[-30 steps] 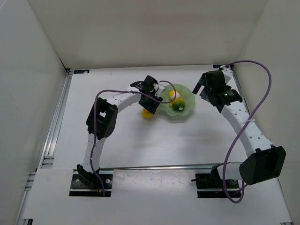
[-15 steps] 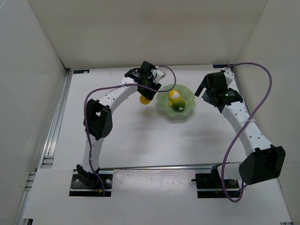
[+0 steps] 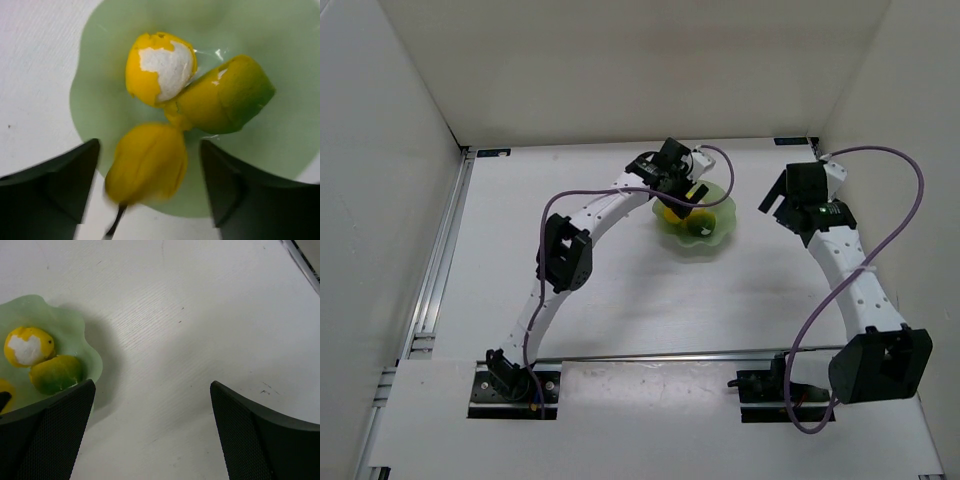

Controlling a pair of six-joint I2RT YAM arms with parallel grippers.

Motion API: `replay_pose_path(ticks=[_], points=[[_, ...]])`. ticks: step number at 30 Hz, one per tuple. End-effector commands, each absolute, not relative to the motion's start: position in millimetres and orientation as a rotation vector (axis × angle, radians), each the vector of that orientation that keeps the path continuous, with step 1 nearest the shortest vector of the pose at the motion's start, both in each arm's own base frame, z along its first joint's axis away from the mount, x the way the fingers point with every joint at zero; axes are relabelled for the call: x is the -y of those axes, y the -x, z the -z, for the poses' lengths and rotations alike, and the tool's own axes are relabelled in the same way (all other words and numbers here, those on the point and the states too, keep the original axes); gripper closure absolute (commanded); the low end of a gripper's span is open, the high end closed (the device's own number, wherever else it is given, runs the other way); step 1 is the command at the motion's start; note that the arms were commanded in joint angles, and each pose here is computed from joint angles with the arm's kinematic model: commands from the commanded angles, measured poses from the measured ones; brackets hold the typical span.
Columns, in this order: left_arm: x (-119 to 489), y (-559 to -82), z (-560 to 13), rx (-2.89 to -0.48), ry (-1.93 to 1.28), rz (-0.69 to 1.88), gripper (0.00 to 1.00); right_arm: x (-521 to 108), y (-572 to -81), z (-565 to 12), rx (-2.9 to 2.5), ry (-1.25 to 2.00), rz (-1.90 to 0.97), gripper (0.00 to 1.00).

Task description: Place and organize the fake fruits in the fruit bowl

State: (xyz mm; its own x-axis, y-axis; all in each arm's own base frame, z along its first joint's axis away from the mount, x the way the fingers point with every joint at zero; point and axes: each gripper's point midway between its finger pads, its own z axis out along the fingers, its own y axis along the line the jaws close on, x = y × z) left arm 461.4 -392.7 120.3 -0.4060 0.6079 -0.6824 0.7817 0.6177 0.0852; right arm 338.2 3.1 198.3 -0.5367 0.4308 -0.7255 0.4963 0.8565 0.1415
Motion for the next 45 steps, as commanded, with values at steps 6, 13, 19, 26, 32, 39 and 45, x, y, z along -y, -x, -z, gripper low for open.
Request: replay_pose_path(ticks=[6,13,19,26,32,39,45], points=[[369,-466,-241,-1.968,-0.929,0.215,0.0,14,-322,-227,-2.123,-0.676,0.116,0.0],[260,-460,-301,-1.975,-0.71,-0.051,0.0,8,-305,-220,-2.182,-0.648,0.087,0.0],[75,-448,-252,-2.242,-0.362,-0.36,0.0,9,-273,-191,-2.223,-0.711,0.059,0.0],[-73,-322,-155,-2.618,-0.065,-0.605,0.0,7,-252,-173,-2.238,-0.748,0.022,0.0],[-133,-250,-136,-2.659,0.267,-0.596,0.0,8,-245,-171,-2.248,-0.749,0.027,0.0],[-135,-212,-140,-2.599,0.295,-0.599,0.0,-4,-244,-164,-2.284,-0.756,-0.041,0.0],[-131,-198,-140,-2.568,0.276,-0.61,0.0,-11,-239,-153,-2.305,-0.796,-0.094,0.0]])
